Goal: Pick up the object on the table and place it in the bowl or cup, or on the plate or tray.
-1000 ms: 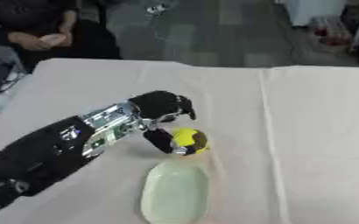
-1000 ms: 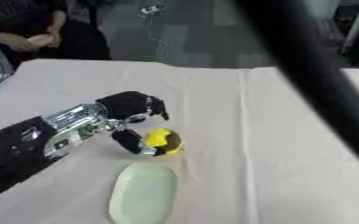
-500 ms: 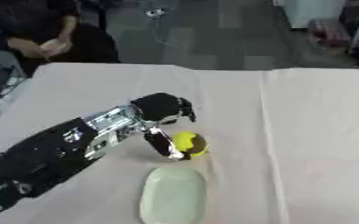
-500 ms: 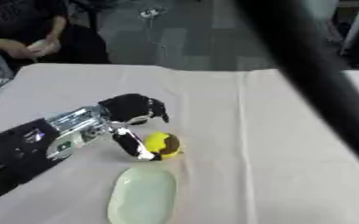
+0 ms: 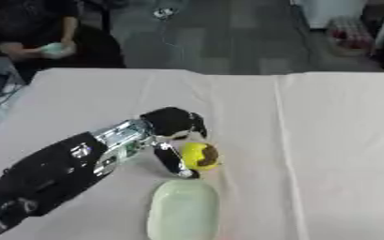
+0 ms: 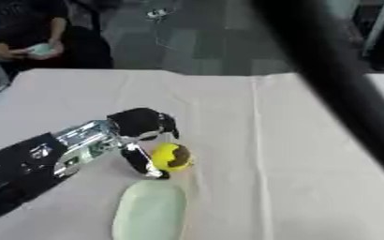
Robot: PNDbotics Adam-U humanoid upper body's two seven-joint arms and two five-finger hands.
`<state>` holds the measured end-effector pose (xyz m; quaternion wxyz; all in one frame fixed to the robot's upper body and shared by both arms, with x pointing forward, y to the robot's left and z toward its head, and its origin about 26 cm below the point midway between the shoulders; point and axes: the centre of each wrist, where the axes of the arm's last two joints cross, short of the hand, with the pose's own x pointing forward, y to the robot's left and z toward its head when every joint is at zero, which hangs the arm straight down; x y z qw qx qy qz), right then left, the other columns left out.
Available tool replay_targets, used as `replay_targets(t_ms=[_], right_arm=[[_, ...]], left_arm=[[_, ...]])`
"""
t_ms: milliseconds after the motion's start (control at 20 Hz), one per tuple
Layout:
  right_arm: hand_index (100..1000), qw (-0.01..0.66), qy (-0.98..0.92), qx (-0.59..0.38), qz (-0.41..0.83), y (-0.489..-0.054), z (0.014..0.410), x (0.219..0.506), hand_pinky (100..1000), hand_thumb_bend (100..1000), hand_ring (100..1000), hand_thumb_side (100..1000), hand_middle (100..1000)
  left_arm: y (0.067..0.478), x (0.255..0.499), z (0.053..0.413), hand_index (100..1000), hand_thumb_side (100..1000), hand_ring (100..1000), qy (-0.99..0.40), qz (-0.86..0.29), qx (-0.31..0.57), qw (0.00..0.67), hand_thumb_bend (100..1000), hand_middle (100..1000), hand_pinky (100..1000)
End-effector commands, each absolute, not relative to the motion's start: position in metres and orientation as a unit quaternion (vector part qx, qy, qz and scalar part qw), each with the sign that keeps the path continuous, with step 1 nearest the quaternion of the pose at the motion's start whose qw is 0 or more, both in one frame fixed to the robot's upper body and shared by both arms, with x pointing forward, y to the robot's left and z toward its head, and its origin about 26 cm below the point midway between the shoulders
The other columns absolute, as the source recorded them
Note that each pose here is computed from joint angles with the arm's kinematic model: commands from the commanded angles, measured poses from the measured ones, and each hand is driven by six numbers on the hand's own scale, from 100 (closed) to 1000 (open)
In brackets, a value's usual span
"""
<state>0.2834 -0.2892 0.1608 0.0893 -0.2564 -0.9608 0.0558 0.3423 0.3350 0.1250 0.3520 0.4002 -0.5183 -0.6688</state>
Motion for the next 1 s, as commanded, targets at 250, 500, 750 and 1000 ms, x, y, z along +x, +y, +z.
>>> replay_targets(t_ms=[250, 500, 750, 1000], right_arm=[[449, -0.064, -0.984, -0.155, -0.065, -0.290, 0.170, 0.283, 376, 532, 330, 658, 297], [449, -0.062, -0.984, -0.155, -0.065, -0.290, 0.169, 0.283, 375, 529, 330, 657, 296], [449, -0.059, -0.984, -0.156, -0.065, -0.289, 0.166, 0.282, 374, 531, 330, 658, 297], [446, -0.053, -0.984, -0.161, -0.059, -0.289, 0.161, 0.280, 374, 517, 330, 654, 296]], left_arm=[[0.338, 0.344, 0.130, 762, 682, 471, -0.517, -0.667, 0.408, 0.349, 311, 575, 455], [0.339, 0.344, 0.130, 603, 858, 336, -0.531, -0.642, 0.408, 0.375, 137, 476, 268], [0.340, 0.342, 0.132, 342, 835, 100, -0.534, -0.632, 0.405, 0.389, 149, 191, 100], [0.336, 0.336, 0.144, 257, 804, 100, -0.553, -0.622, 0.411, 0.371, 152, 100, 100]])
